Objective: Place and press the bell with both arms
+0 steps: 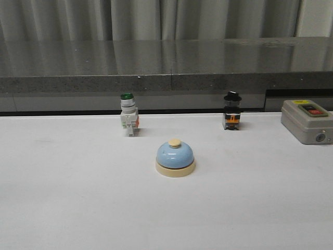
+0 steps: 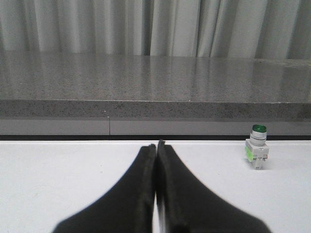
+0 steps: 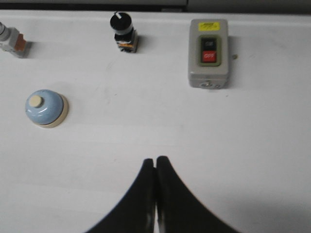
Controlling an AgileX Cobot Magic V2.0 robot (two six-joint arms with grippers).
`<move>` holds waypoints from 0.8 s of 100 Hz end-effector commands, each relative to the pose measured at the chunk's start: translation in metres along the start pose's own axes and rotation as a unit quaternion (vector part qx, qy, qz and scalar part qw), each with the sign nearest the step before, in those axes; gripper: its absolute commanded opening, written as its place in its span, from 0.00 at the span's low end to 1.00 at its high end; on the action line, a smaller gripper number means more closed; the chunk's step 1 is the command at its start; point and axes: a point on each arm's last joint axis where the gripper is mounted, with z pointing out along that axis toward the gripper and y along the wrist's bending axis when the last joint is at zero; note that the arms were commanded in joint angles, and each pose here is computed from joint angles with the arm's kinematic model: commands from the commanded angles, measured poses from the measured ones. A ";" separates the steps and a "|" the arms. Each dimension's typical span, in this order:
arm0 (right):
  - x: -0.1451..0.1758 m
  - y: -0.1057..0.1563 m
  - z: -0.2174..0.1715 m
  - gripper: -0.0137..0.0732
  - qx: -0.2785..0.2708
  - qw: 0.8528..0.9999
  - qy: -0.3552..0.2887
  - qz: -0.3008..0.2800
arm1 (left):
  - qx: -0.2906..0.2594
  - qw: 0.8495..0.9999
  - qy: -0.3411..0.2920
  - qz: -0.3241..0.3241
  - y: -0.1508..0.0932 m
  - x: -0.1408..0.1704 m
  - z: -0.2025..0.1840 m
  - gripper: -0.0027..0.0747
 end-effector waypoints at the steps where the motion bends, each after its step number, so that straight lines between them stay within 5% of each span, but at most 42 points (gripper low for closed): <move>1: -0.018 0.009 0.009 0.09 -0.039 0.999 -0.019 0.001 | 0.003 0.999 -0.037 -0.004 0.000 0.004 -0.001 0.01; 52: -0.047 0.095 0.149 0.09 -0.128 0.980 0.107 -0.107 | 0.003 0.999 -0.037 -0.004 0.000 0.004 -0.001 0.01; 80: -0.055 0.142 0.193 0.09 -0.154 0.968 0.135 -0.144 | 0.003 0.999 -0.037 -0.004 0.000 0.004 -0.001 0.01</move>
